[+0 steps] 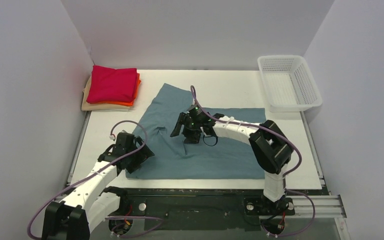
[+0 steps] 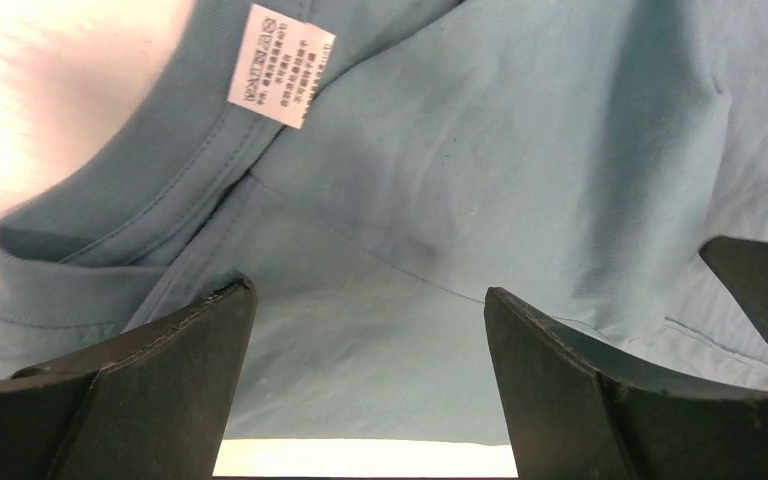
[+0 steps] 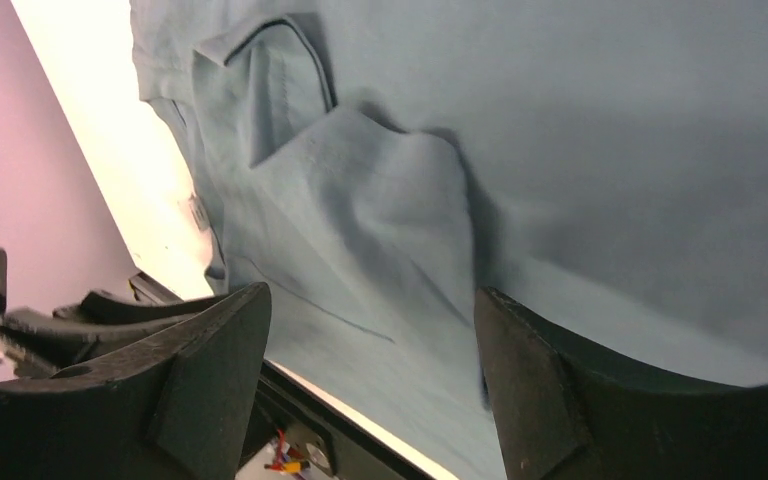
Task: Fold and stack the t-shirts
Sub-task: Fold the flattened tshirt in 1/3 of the way
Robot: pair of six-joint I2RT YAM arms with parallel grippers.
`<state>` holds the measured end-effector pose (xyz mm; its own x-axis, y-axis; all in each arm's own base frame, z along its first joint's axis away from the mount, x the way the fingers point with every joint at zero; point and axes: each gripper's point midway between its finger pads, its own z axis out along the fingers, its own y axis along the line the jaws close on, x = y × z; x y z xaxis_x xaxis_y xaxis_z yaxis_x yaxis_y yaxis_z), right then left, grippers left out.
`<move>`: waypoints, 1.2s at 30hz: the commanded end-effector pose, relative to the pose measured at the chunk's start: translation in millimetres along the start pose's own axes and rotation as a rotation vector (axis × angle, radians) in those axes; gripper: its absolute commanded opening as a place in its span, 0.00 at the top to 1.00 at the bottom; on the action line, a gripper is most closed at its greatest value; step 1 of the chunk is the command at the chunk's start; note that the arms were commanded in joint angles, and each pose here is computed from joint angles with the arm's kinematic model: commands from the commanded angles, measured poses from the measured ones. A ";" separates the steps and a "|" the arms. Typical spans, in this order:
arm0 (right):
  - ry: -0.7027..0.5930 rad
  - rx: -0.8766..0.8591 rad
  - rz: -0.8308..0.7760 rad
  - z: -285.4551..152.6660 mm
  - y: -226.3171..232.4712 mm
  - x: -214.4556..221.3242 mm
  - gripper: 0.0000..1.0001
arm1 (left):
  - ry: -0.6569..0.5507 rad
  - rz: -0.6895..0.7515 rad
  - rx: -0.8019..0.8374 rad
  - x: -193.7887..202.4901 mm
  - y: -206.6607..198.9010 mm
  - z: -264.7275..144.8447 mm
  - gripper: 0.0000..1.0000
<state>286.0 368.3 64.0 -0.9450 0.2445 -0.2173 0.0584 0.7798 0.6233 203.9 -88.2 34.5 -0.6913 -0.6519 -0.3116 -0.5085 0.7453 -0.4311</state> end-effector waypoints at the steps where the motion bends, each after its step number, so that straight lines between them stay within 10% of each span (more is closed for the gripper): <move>1: -0.008 -0.053 0.032 18.3 28.1 -4.8 0.31 | -0.052 -0.013 -0.040 -6.8 11.8 -5.1 0.04; 25: 0.070 -0.065 -0.026 53.8 31.9 16.6 0.48 | -0.025 0.000 -0.056 -4.7 12.1 -2.8 0.04; 36: 0.048 -0.087 -0.076 45.9 44.3 10.3 0.89 | -0.020 0.007 -0.060 -3.7 13.3 -2.3 0.04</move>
<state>287.0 424.9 38.2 -0.9679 0.1840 -0.1711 0.0219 0.7402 0.6720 198.0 -79.6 31.5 -0.6822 -0.6557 -0.3236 -0.5306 0.7484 -0.3979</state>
